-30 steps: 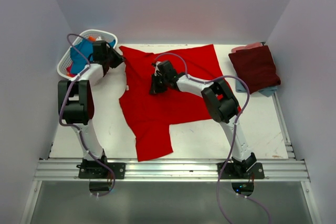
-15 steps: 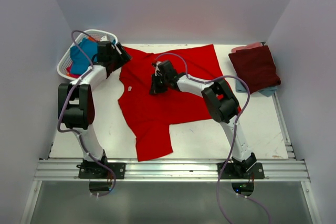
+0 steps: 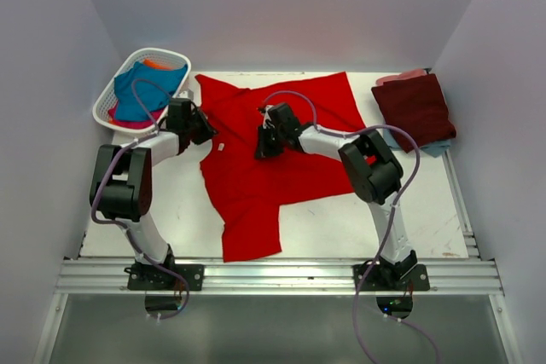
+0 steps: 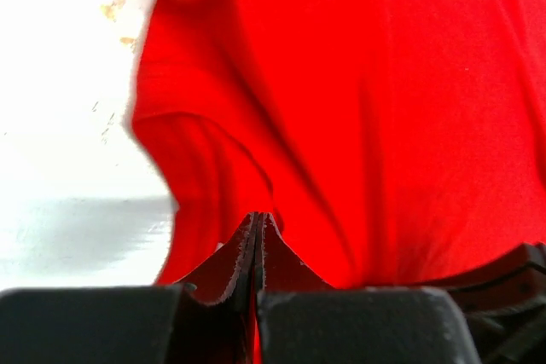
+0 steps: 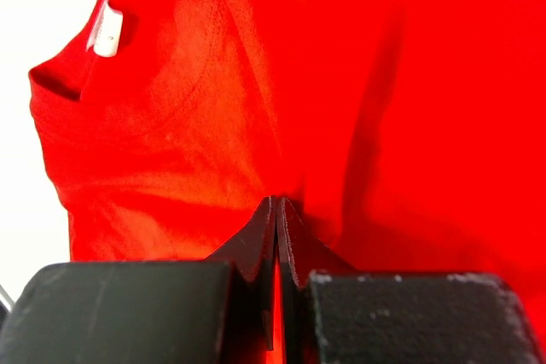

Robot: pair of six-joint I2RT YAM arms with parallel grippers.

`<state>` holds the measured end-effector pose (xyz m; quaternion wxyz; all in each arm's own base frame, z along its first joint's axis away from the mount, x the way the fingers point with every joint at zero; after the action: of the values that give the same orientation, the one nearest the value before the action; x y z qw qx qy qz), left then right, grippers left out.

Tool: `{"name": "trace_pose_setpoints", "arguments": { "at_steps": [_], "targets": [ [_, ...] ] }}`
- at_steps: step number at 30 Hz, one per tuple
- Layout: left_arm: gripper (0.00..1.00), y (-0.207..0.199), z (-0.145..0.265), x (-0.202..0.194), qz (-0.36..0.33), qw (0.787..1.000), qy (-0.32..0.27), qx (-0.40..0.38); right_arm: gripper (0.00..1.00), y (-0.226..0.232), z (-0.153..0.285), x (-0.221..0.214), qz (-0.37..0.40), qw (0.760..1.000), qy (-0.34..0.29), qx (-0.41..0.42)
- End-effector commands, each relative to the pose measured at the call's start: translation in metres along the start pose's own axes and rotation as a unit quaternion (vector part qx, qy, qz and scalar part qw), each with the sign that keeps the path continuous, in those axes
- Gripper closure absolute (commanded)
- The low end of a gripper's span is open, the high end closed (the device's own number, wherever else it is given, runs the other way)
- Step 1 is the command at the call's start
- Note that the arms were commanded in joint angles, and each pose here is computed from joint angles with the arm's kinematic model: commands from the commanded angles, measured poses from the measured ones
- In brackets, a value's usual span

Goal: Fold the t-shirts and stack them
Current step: Flatten the tshirt out

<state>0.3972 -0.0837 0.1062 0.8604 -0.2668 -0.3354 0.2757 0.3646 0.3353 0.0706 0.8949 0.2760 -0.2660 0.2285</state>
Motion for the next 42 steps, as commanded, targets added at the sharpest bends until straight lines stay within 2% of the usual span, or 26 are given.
{"name": "trace_pose_setpoints", "arguments": {
  "at_steps": [1,6,10,14,21,24,28,32,36,38,42],
  "targets": [
    [1.00,0.001,-0.004,0.000,-0.013,1.000,-0.017,-0.004,1.00,0.007,0.033,0.013,0.003,0.999,-0.030,0.025],
    [1.00,-0.003,-0.007,-0.021,-0.027,1.000,-0.009,0.004,1.00,0.012,0.069,0.042,-0.004,0.991,-0.102,0.083],
    [1.00,-0.012,-0.013,-0.049,-0.047,0.999,0.011,-0.001,0.99,0.001,0.078,0.046,-0.016,0.987,-0.114,0.109],
    [1.00,-0.003,-0.023,-0.068,-0.049,0.998,0.027,0.020,1.00,-0.019,0.087,0.046,-0.023,0.992,-0.116,0.037],
    [1.00,0.016,-0.027,-0.070,-0.056,0.994,0.033,0.092,1.00,-0.048,0.104,0.043,-0.044,0.993,-0.105,-0.031],
    [1.00,0.027,-0.019,-0.065,-0.067,0.986,0.024,0.150,1.00,-0.065,0.113,0.042,-0.056,0.990,-0.102,-0.081],
    [1.00,0.034,0.001,-0.055,-0.083,0.974,0.002,0.209,1.00,-0.103,0.125,0.041,-0.097,0.974,-0.090,-0.182],
    [1.00,0.048,0.014,-0.058,-0.086,0.967,0.014,0.240,1.00,-0.130,0.125,0.033,-0.126,0.963,-0.074,-0.225],
    [1.00,0.052,0.014,-0.053,-0.084,0.967,0.013,0.239,1.00,-0.143,0.119,0.033,-0.126,0.959,-0.070,-0.245],
    [1.00,0.035,0.012,-0.047,-0.083,0.976,0.012,0.199,1.00,-0.146,0.117,0.038,-0.121,0.959,-0.069,-0.249],
    [1.00,-0.015,0.023,-0.014,-0.085,0.987,-0.030,0.133,1.00,-0.160,0.108,0.039,-0.115,0.953,-0.062,-0.275]
  ]
}}
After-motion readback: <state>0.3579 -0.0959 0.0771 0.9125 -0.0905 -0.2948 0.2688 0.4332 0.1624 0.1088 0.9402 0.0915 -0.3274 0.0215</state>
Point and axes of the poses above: each gripper's point midway between its finger pads, its own z axis back along the fingers, its own y axis along the line the jaws close on, x = y × z, the point moved 7 cm from there along z, back along the fingers, and after that the axes turned 11 degrees about z, right-handed, at the moved point
